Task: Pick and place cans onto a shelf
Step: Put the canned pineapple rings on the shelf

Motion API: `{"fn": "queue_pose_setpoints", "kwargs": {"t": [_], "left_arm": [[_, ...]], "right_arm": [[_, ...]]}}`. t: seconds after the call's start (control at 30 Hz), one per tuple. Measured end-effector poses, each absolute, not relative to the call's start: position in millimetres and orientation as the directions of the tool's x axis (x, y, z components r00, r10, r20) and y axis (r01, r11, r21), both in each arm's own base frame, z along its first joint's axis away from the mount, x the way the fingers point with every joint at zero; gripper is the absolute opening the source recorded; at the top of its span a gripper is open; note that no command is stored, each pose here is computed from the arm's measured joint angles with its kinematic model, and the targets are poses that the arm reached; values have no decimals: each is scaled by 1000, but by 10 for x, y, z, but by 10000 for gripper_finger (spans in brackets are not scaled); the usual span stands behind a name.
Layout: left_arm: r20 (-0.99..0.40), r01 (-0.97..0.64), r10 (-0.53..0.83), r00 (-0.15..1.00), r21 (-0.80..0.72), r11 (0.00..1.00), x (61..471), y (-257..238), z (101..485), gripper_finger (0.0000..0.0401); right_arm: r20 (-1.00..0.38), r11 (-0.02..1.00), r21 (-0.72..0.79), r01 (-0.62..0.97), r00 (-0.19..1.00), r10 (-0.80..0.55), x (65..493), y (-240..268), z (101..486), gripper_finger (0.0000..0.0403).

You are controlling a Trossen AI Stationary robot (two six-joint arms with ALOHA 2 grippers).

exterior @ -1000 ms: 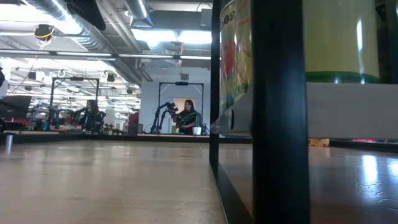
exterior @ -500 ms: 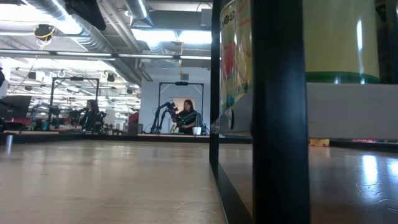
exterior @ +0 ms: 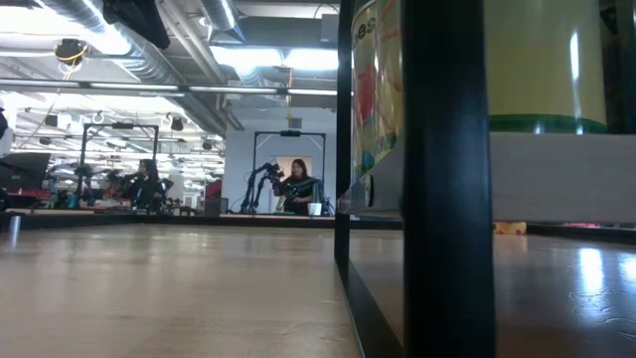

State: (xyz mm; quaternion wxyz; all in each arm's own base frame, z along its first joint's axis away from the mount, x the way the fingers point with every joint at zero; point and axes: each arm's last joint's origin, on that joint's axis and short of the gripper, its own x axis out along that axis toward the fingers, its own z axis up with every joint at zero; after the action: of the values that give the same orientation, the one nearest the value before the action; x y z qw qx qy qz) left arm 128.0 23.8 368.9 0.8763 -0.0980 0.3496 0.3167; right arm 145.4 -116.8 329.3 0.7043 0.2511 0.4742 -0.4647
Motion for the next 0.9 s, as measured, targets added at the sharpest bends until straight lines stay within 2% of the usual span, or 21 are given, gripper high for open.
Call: {"fn": "queue_pose_setpoints", "kwargs": {"t": [0.1,0.27,0.43,0.6,0.7,0.8,0.9], "left_arm": [[-678,-619,478,558,43,784,1281,236,3688,62],[-690,-612,444,572,1,791,1285,226,3685,60],[-691,-610,441,573,-1,792,1286,225,3685,61],[-662,-597,448,601,1,802,1350,232,3708,59],[-594,-551,457,662,28,834,1503,246,3762,58],[-522,-522,479,705,75,850,1722,311,3803,58],[-504,-548,513,695,90,832,1915,449,3769,58]], "right_arm": [[-912,423,-103,900,84,-401,1474,-1318,3225,23],[-957,339,-42,940,59,-284,1455,-1522,3086,23],[-966,284,-50,957,27,-258,1488,-1655,2985,23],[-973,284,-58,957,10,-231,1532,-1721,2907,23],[-972,332,-63,941,17,-233,1527,-1712,2919,23],[-967,337,-31,941,56,-247,1485,-1659,3008,23],[-958,347,27,937,123,-258,1437,-1572,3124,23]]}}
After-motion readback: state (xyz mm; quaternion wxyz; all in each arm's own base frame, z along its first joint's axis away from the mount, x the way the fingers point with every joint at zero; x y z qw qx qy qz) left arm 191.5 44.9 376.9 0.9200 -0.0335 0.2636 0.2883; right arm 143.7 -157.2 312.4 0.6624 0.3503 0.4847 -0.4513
